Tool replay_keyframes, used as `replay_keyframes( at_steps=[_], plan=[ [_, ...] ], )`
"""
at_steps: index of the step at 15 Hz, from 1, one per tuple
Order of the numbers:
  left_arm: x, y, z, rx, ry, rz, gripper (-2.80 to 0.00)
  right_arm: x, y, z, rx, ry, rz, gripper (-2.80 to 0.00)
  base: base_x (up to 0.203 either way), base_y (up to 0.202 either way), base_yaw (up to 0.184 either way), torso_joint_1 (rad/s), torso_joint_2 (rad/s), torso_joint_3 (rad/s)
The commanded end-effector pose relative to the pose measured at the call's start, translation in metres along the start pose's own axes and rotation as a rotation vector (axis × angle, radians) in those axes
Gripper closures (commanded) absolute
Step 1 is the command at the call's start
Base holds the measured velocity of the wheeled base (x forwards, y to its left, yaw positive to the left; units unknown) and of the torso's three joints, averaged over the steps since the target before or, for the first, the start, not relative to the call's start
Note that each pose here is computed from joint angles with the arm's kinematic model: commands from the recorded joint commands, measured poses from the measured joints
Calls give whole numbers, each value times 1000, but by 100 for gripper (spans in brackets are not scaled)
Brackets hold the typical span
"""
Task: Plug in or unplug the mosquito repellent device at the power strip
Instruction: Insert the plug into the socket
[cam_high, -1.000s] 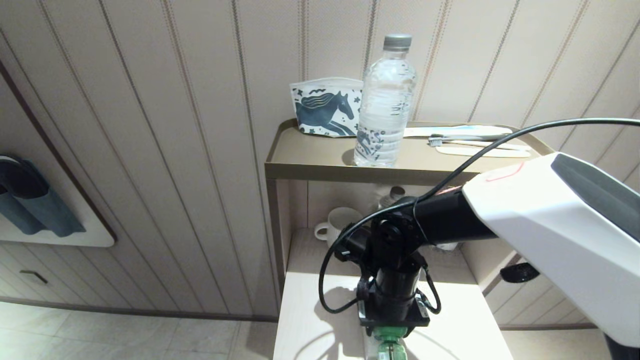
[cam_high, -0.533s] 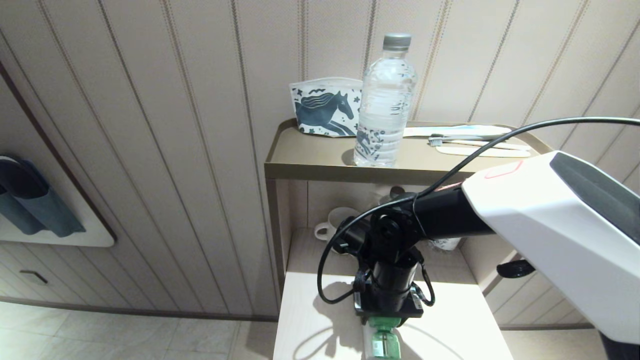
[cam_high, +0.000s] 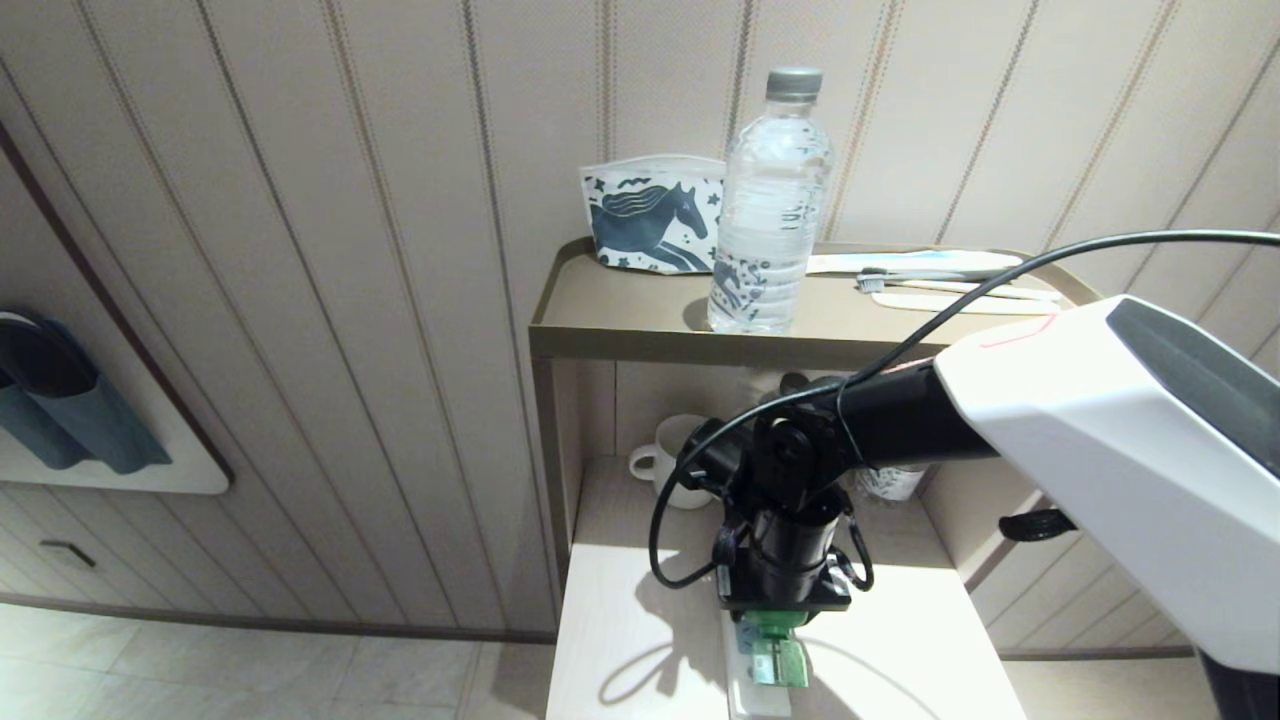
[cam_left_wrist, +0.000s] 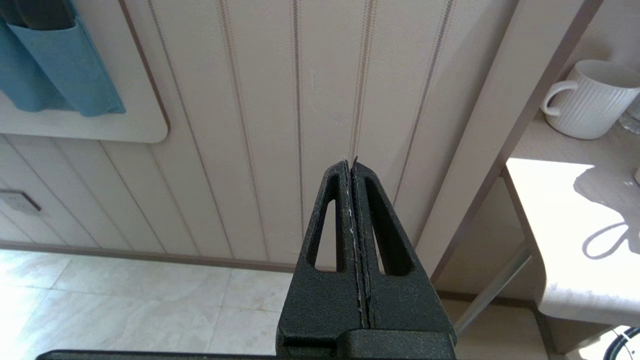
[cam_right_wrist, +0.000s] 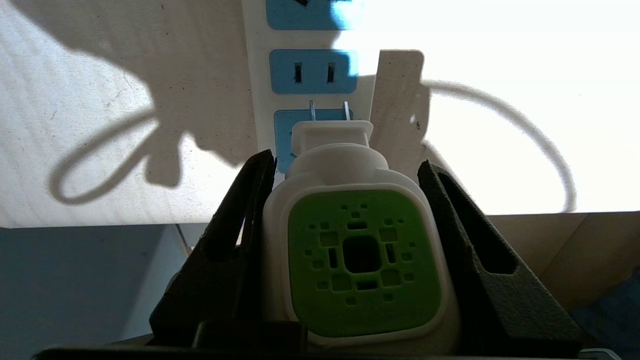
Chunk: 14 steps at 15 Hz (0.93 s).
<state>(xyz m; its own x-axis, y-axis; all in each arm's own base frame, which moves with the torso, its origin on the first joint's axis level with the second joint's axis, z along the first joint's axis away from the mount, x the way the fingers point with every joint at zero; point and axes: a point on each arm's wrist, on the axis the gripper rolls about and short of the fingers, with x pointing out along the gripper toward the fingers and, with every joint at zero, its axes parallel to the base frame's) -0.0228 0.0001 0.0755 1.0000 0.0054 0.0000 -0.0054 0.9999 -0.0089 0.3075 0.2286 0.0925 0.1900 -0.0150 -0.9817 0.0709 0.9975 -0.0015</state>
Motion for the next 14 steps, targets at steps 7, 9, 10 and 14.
replay_keyframes(
  at_steps=[7,9,10,14],
  plan=[
    [0,0,0,0,1,1,0,10,7,5,-10,3,-3,0,0,0,0,0,0,0],
    [0,0,0,0,1,1,0,12,6,6,-9,8,-7,0,0,0,0,0,0,0],
    [0,0,0,0,2,1,0,13,6,6,-10,9,-8,0,0,0,0,0,0,0],
    [0,0,0,0,2,1,0,8,3,3,-10,11,-10,0,0,0,0,0,0,0]
  ],
)
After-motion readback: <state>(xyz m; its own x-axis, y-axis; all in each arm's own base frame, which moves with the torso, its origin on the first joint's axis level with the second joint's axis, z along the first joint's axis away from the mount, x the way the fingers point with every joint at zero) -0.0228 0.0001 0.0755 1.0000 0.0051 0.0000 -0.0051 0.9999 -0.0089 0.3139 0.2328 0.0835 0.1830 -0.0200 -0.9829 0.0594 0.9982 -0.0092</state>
